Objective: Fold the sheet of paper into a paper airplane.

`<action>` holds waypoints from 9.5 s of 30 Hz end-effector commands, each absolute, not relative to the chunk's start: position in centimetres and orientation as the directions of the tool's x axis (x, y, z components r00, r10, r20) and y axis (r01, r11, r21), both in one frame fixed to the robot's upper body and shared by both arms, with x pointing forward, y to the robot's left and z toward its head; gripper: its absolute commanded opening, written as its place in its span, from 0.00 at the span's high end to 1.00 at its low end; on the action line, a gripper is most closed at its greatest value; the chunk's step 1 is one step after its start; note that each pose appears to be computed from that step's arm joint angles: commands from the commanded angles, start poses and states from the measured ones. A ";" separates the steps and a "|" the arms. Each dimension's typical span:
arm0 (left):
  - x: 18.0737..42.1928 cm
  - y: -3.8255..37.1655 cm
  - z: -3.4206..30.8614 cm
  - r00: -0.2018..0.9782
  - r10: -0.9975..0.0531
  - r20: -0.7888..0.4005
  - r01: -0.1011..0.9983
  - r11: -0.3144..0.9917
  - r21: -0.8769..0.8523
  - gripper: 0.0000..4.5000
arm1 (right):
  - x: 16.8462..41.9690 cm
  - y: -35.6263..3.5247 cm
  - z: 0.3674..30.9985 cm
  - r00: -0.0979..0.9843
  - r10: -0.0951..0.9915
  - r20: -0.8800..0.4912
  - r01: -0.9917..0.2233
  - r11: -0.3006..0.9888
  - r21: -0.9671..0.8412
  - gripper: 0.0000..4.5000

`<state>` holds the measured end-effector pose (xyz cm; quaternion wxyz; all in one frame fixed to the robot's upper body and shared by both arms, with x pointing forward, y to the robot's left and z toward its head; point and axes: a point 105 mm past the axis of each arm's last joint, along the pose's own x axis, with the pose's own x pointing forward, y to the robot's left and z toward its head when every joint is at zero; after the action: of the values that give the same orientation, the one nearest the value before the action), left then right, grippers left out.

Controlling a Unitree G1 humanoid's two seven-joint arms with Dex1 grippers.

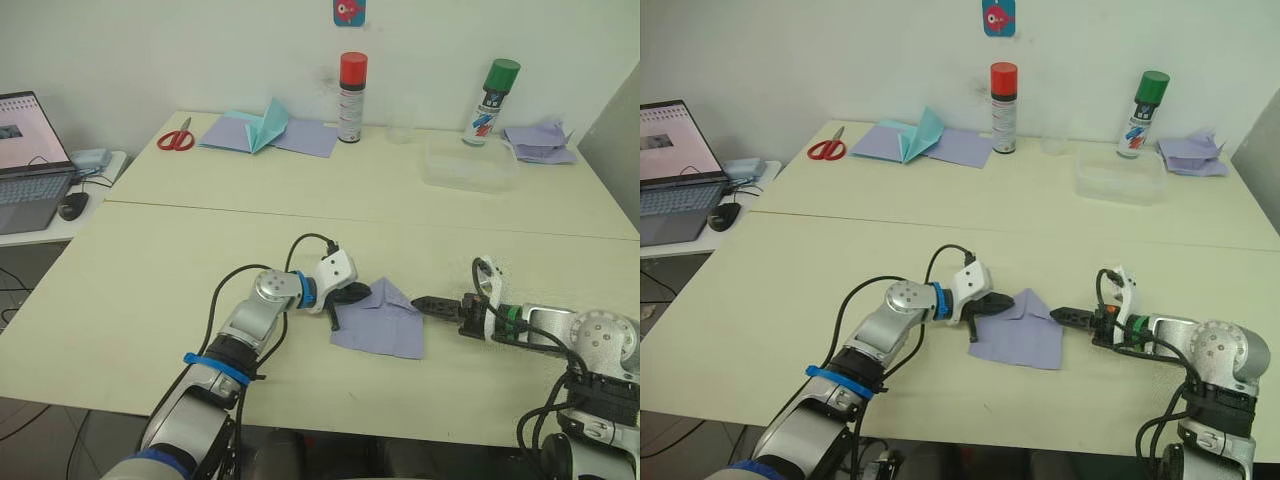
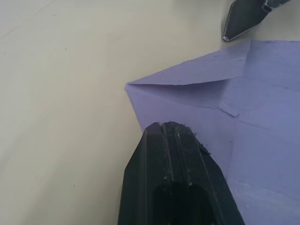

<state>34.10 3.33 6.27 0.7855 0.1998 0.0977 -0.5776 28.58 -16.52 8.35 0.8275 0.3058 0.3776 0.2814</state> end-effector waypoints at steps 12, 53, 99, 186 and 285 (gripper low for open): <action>33.1 3.1 3.6 0.286 -0.837 -0.466 0.958 0.232 0.171 1.00 | 28.6 -14.4 8.4 0.502 0.737 -0.452 -0.169 0.596 0.785 0.23; 33.4 3.2 3.6 0.288 -0.840 -0.461 0.957 0.235 0.170 1.00 | 30.1 -10.1 11.1 0.513 0.790 -0.335 -0.221 0.499 0.838 0.99; 32.5 7.0 3.9 0.295 -0.784 -0.547 0.953 0.280 0.113 1.00 | 31.5 -6.7 10.6 0.533 0.821 -0.204 -0.214 0.364 0.907 0.64; 32.5 7.2 11.2 0.320 -0.883 -0.343 0.947 0.285 0.150 1.00 | 30.2 -6.6 4.5 0.444 0.770 -0.459 -0.676 0.624 0.392 1.00; 34.5 5.7 9.6 0.126 -0.896 -0.426 0.974 0.031 0.222 0.01 | 26.6 -10.0 7.2 0.356 0.802 -0.480 -0.891 0.446 0.085 1.00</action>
<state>34.53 5.89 8.92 0.7181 0.2195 0.1026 -0.6524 27.47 -10.09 6.99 0.8275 -0.1078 0.2236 0.5036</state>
